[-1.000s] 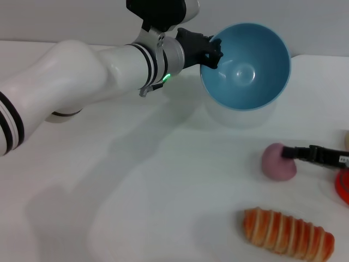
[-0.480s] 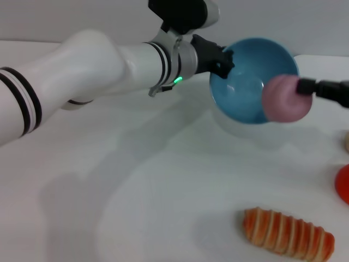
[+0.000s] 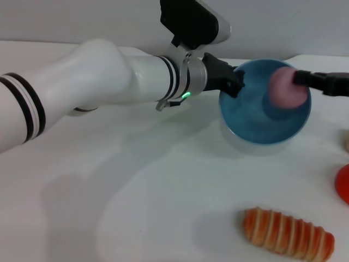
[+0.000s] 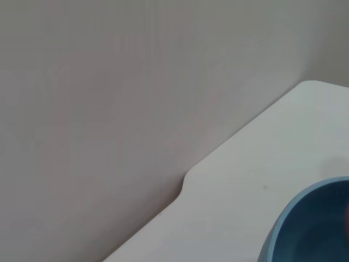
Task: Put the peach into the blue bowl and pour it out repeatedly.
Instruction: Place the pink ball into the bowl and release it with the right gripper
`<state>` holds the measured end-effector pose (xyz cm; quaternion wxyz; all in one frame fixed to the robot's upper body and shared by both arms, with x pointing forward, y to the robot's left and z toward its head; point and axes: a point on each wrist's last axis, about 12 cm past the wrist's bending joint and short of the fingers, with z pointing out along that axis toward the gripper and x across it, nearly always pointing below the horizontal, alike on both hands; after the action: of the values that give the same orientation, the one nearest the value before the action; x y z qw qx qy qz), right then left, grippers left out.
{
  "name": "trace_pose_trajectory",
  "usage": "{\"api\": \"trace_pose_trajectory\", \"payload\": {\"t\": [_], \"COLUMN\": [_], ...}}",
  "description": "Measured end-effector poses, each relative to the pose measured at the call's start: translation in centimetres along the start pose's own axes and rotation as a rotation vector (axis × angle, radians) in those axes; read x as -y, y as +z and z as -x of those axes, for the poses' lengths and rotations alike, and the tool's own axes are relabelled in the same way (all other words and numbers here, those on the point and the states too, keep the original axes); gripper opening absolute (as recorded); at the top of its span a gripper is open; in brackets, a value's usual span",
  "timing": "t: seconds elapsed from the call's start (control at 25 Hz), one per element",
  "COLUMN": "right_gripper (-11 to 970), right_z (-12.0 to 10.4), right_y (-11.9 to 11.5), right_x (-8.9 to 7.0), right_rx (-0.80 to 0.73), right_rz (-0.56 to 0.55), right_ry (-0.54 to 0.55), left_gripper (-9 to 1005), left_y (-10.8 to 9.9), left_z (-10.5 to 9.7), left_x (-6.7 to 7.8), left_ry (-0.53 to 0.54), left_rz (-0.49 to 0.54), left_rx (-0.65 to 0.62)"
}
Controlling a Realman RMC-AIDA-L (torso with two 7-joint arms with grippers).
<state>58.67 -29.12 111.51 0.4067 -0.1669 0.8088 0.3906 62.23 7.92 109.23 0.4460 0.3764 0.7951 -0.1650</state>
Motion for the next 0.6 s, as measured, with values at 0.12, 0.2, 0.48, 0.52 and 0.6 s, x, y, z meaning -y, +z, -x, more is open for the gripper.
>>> {"api": "trace_pose_trajectory", "payload": {"t": [0.12,0.2,0.48,0.52,0.6], "right_gripper": [37,37,308,353,364], "right_z": [-0.1,-0.2,-0.4,-0.4,-0.4], "right_y": [0.8,1.1,1.3,1.2,0.7], "right_x": [-0.1,0.0,0.6,0.7,0.8], "right_rx": [-0.009,-0.003,0.044,0.078,0.176], "right_rz": [0.004,-0.008,-0.047,-0.051,-0.053], "right_ry": [-0.042,-0.058,-0.078,-0.086,-0.1], "left_gripper": [0,0,0,0,-1], "left_y": [0.0,0.1,0.1,0.1,0.1], "left_z": [-0.1,-0.1,-0.3,-0.4,-0.4], "left_x": [0.2,0.4,0.4,0.4,0.4], "left_ry": [0.0,0.0,-0.004,-0.002,-0.001], "left_rz": [-0.007,-0.011,-0.007,-0.005,-0.003], "left_rx": [-0.005,-0.007,-0.008,-0.008,-0.008]}}
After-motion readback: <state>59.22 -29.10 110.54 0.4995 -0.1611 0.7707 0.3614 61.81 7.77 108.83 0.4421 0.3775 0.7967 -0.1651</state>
